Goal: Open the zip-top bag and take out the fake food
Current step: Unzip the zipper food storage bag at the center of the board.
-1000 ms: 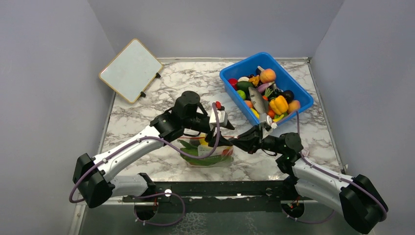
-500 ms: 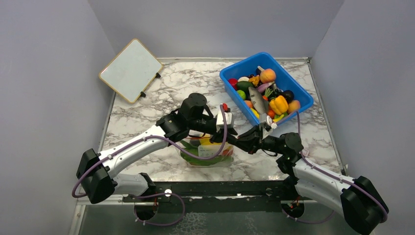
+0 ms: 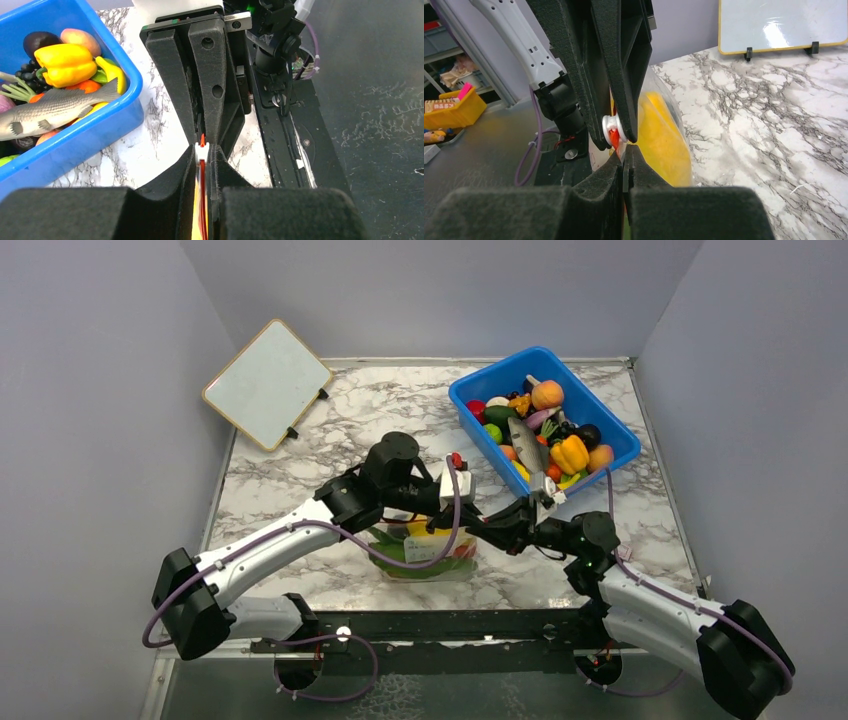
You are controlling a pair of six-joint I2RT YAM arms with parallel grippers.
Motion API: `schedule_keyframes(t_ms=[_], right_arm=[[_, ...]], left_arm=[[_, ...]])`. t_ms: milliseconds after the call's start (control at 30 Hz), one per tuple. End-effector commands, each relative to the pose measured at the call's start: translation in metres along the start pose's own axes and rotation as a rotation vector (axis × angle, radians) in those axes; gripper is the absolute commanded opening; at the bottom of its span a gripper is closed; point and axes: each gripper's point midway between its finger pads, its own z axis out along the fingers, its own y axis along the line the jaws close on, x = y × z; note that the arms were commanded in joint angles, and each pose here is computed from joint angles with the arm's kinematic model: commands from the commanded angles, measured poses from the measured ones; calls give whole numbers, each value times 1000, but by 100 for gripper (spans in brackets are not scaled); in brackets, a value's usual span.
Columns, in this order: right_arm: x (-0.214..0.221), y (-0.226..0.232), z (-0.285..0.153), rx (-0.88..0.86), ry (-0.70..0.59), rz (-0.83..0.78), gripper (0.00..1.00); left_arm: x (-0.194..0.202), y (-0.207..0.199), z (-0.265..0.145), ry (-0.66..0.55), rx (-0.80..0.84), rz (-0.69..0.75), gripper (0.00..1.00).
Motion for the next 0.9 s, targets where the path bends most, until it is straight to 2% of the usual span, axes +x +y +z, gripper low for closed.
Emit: schedule_keyframes(t_ms=[0, 367, 433, 533, 600, 700, 867], right_arm=[[3, -3, -3, 24, -1, -20, 1], [1, 4, -1, -18, 11, -30, 1], [-1, 6, 0, -30, 20, -35, 8], [-4, 5, 2, -35, 38, -73, 26], [-6, 4, 2, -33, 53, -108, 34], [-11, 2, 3, -28, 80, -158, 38], [-13, -2, 5, -23, 118, -210, 39]], left_arm=[[0, -6, -10, 18, -28, 25, 0], [-1, -10, -20, 6, -53, 50, 0], [-3, -10, -19, -2, -49, 46, 0], [-4, -10, -17, -4, -41, 42, 0], [-3, -10, -17, -2, -40, 38, 0], [-3, -11, -17, -4, -35, 34, 0], [-3, -11, -16, -4, -34, 34, 0]])
